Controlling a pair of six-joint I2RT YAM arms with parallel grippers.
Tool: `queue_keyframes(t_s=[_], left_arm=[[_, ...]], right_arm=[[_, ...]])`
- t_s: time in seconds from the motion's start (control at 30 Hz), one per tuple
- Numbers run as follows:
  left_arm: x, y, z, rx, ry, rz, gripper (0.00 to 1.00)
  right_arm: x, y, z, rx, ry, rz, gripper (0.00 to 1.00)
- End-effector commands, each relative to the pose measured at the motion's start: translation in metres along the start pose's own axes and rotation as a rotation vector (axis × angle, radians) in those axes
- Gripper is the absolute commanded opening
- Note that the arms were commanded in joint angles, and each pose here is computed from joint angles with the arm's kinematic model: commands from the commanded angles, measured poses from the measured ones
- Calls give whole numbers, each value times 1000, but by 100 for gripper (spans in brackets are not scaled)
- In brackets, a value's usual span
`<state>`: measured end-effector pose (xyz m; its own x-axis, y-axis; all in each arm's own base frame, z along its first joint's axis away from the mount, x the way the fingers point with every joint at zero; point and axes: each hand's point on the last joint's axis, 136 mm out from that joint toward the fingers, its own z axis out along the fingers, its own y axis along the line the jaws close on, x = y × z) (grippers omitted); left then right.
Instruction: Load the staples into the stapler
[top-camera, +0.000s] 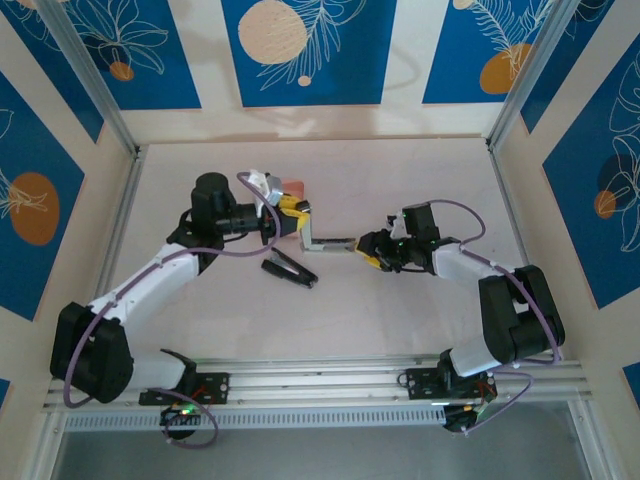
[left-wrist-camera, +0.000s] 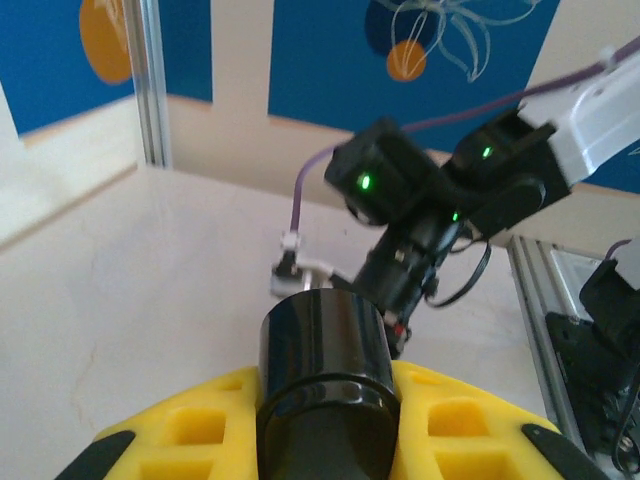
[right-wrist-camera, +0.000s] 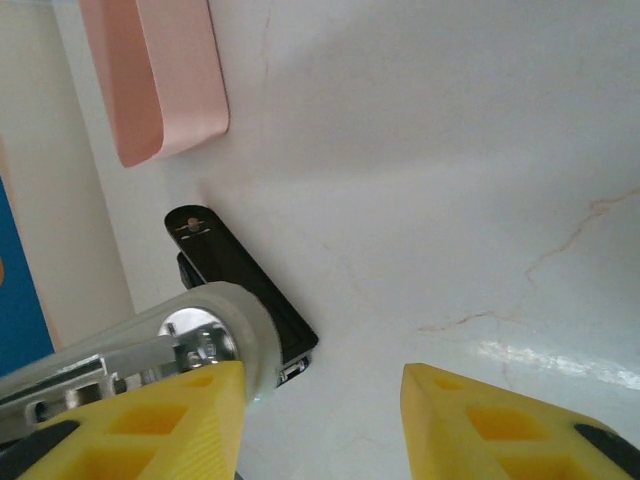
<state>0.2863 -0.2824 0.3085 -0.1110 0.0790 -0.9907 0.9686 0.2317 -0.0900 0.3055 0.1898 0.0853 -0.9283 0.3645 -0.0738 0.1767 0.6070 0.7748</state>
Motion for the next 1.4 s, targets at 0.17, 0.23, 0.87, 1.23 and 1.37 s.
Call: queue_keyframes(t_s=[0.17, 0.23, 0.87, 1.23, 1.37], left_arm=[[-58, -19, -6, 54, -120, 150, 0], [-57, -18, -6, 54, -116, 156, 0], [-70, -29, -2, 161, -188, 216, 0], [-71, -36, -3, 207, -202, 226, 0], [-71, -37, -3, 211, -205, 226, 0]], right_arm=[[-12, 36, -33, -33, -130, -321, 53], [-15, 47, -46, -32, -176, -434, 55], [51, 167, -48, -402, -73, -1671, 64], [51, 182, -33, -517, -4, -1696, 61], [54, 186, -35, -568, 14, -1684, 55]])
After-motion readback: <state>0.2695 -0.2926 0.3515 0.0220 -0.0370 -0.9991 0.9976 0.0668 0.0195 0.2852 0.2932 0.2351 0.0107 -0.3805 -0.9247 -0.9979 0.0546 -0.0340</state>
